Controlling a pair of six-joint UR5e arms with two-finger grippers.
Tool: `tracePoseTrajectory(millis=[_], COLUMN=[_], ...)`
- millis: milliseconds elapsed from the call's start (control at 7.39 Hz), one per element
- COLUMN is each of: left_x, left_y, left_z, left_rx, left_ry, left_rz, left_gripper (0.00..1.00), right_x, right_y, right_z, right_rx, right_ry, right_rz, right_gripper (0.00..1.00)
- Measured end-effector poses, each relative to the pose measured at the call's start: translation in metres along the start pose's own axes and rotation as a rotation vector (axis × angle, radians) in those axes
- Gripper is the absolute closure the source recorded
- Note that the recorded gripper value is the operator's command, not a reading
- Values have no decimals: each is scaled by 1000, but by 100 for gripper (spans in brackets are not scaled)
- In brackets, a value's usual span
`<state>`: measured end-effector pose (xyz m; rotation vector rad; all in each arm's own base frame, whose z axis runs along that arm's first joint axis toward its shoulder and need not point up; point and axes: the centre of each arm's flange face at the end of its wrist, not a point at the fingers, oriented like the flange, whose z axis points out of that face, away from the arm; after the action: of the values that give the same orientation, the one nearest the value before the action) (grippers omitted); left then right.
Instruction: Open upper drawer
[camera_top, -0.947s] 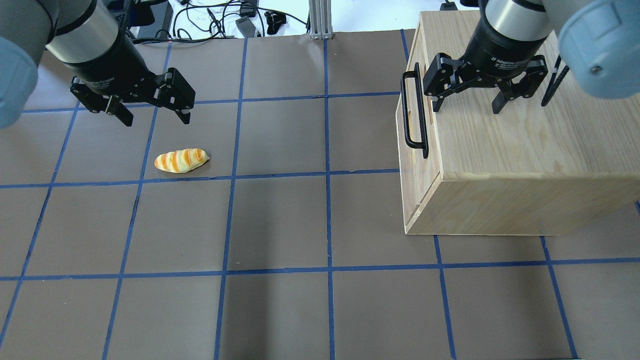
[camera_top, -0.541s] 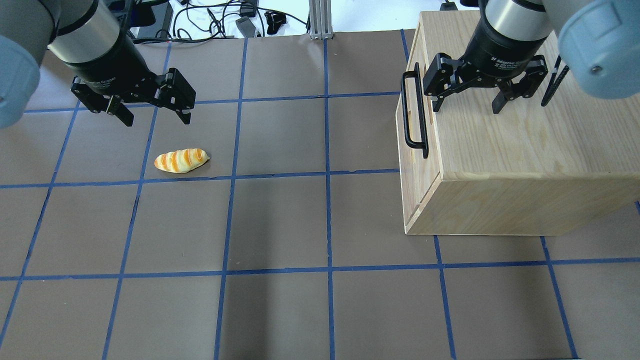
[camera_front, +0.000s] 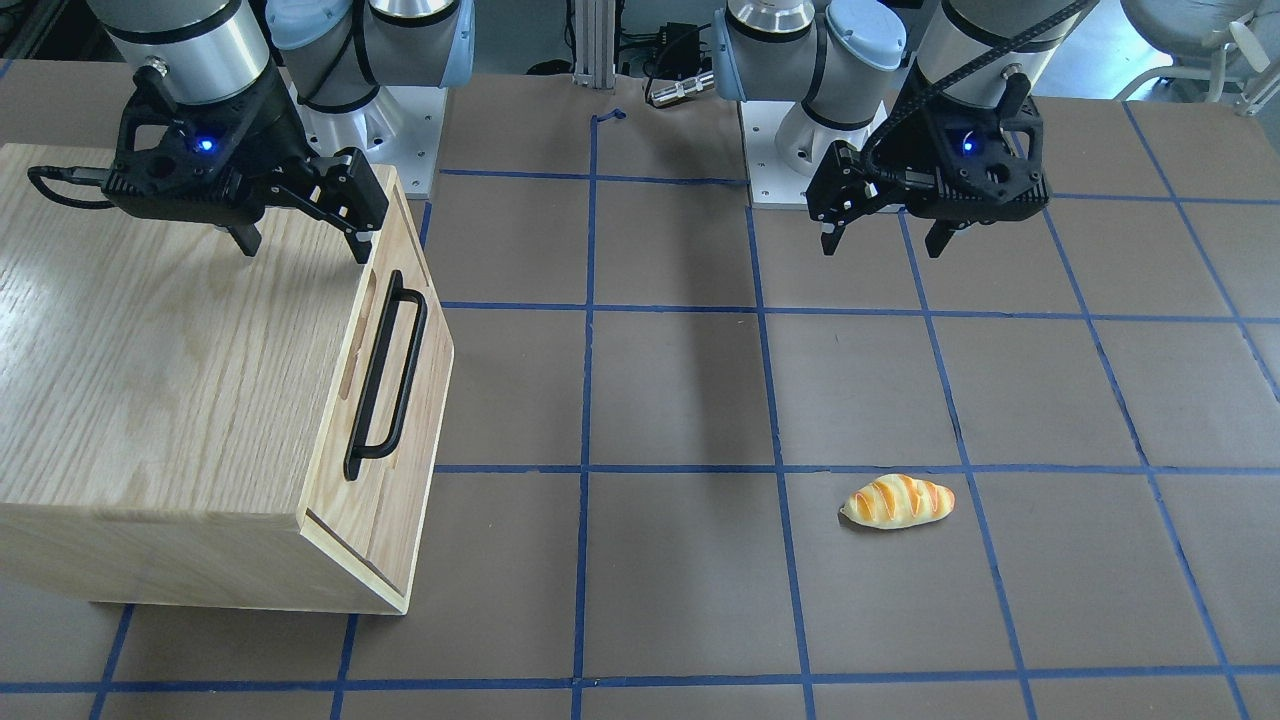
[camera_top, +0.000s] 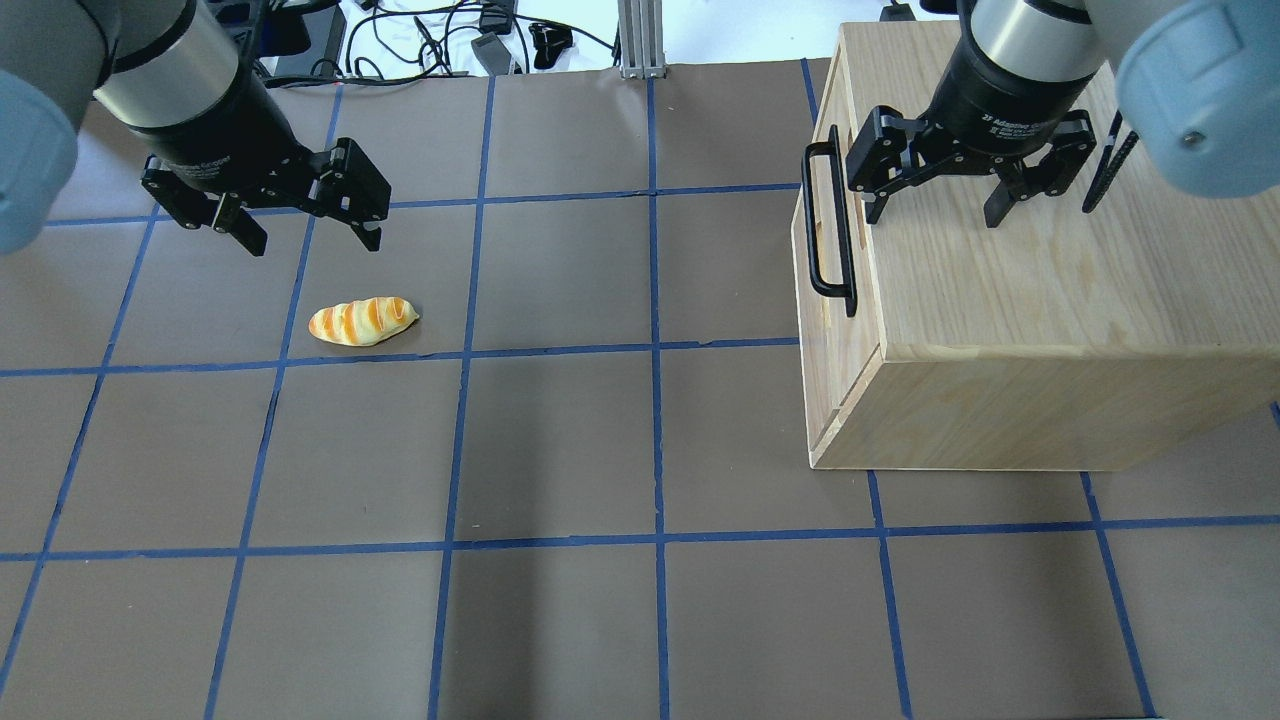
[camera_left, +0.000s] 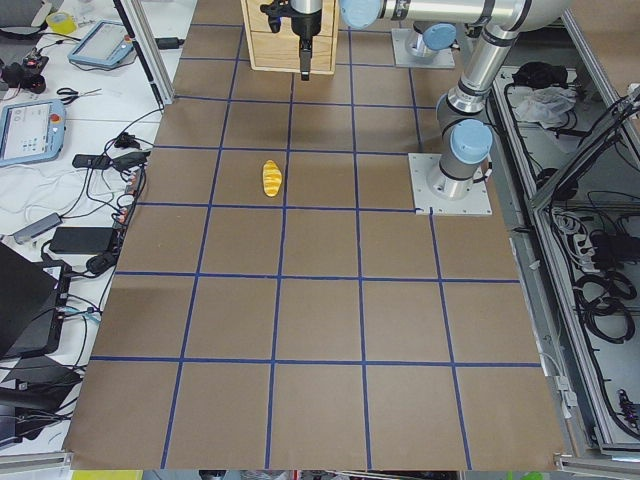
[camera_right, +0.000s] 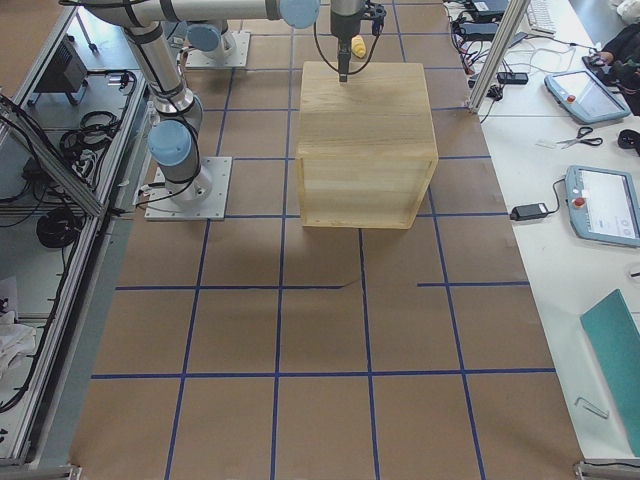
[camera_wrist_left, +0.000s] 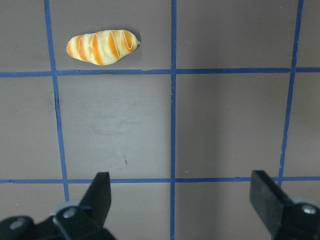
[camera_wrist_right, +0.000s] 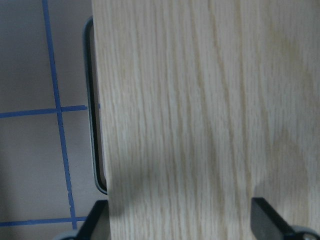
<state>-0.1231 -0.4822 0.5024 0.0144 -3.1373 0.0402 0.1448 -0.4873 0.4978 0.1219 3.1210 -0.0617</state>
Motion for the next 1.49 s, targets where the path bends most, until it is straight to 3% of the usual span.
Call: tracePoseTrajectory(millis=[541, 1083, 1489], left_x=[5, 71, 145], left_y=[-13, -34, -43], left_z=[11, 26, 51], left_rx=[7, 108, 132], left_ry=[7, 142, 267], left_rz=[2, -13, -65], left_gripper=[0, 0, 0], right_x=[0, 0, 0], right_y=[0, 0, 0], right_z=[0, 0, 0], right_rx=[0, 0, 0], right_ry=[0, 1, 1], right_rz=[0, 1, 0], right_gripper=[0, 0, 0])
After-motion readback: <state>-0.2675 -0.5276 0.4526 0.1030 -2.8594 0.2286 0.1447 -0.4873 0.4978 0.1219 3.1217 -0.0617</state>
